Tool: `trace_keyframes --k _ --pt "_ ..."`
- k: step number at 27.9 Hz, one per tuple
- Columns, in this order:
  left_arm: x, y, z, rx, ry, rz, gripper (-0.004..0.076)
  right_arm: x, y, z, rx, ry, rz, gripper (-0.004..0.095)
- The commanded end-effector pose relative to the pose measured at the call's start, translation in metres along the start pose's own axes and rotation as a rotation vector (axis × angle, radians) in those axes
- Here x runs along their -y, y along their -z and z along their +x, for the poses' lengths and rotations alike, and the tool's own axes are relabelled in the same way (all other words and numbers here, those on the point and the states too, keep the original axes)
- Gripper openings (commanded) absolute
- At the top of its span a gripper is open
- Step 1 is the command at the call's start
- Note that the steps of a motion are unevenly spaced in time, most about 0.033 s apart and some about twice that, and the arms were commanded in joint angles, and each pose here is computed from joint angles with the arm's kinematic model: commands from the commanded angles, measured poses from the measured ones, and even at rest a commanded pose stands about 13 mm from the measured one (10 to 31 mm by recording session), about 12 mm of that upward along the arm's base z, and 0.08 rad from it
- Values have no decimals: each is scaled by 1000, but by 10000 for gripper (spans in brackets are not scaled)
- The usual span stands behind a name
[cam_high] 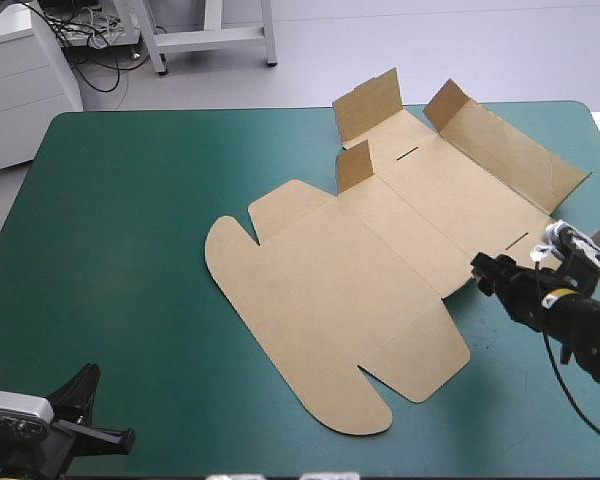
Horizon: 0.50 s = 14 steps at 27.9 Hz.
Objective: Fold the box
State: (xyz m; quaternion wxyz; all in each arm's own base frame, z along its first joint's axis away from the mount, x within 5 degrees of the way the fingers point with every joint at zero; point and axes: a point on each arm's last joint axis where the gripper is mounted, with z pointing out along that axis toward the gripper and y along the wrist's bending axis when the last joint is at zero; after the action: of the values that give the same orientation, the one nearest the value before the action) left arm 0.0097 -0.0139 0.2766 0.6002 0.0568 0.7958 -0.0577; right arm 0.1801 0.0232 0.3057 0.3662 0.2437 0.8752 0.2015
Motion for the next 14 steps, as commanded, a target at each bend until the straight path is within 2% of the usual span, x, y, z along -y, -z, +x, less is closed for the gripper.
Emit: trace_keyframes --k 1,7,14 --pt "0 6 -10 99 5 2 -32 -17 -18 -25 45 -101 -51 617" --pt "0 6 -10 99 5 2 -32 -20 -60 -32 -132 -154 48 617" --pt "0 6 -10 99 5 2 -32 -18 -77 -38 -79 -253 46 617"
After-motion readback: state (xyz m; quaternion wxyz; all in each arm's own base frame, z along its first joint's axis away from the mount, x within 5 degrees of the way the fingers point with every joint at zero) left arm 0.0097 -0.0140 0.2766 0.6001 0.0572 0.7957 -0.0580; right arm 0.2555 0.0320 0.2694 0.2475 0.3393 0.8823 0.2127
